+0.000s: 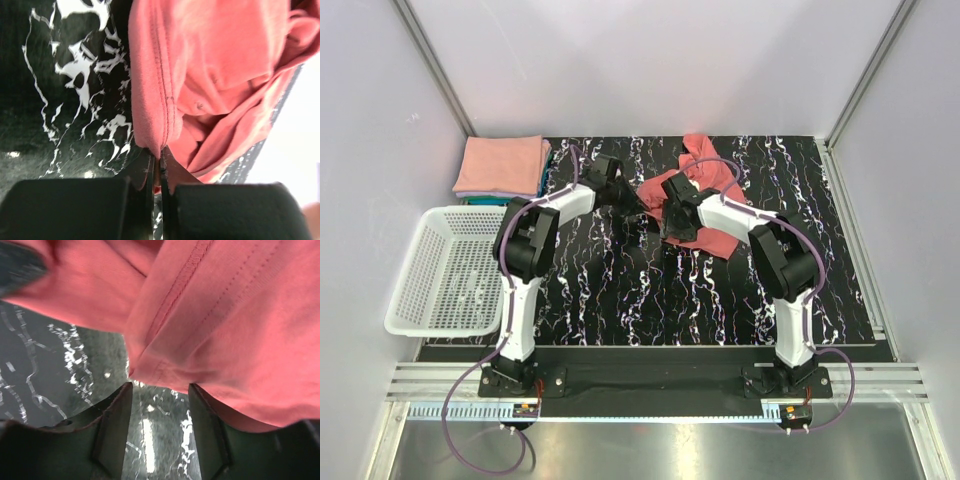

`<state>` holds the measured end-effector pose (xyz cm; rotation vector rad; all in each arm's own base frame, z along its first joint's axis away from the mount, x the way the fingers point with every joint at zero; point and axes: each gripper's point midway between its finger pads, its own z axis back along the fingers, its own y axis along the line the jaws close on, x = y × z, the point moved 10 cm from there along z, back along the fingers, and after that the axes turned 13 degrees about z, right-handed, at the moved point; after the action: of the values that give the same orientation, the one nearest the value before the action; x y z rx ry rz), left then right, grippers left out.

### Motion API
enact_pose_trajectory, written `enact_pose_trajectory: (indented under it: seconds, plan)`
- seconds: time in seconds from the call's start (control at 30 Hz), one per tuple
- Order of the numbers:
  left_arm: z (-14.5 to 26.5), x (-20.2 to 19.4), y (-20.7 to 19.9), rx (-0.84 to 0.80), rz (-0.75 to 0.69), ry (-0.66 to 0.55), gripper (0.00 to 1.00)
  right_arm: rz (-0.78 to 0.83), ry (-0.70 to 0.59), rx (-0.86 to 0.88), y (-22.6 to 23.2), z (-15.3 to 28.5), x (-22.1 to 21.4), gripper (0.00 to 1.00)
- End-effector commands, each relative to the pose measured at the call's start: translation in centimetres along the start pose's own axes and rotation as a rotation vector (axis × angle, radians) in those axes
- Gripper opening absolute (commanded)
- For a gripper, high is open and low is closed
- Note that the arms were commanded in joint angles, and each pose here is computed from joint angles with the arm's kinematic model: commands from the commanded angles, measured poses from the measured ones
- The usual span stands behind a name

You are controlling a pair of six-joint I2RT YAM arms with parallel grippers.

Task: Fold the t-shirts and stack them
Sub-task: Flatten the tshirt out

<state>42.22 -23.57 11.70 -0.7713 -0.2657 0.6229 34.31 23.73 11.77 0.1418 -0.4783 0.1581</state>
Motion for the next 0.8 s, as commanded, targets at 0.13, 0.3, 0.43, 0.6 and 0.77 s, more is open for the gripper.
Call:
enact_pose_trajectory:
  seconds: [0.13,0.3,0.43,0.6,0.77]
  plan:
    - [0.4,0.4,-1.2,-0.101,0.013,0.02,0.0,-0.028,-0.002,-0.068,0.4,-1.9,0.0,0.55]
    - [1.5,0.4,-1.4,-0.09,0.021,0.023,0.0,-0.034,0.011,-0.137,-0.5,0.6,1.4,0.0]
    - [4.5,1.4,-2.1,-0.056,0.033,0.017,0.0,-0.159,-0.062,-0.173,-4.6,9.5,4.0,0.0]
    - [10.6,2.4,-2.3,0.06,-0.06,-0.081,0.0,-0.427,-0.129,-0.304,-15.0,18.8,4.4,0.0]
    - [14.2,0.6,0.1,0.168,-0.088,-0.068,0.0,-0.577,-0.114,-0.536,-20.8,22.0,3.1,0.0]
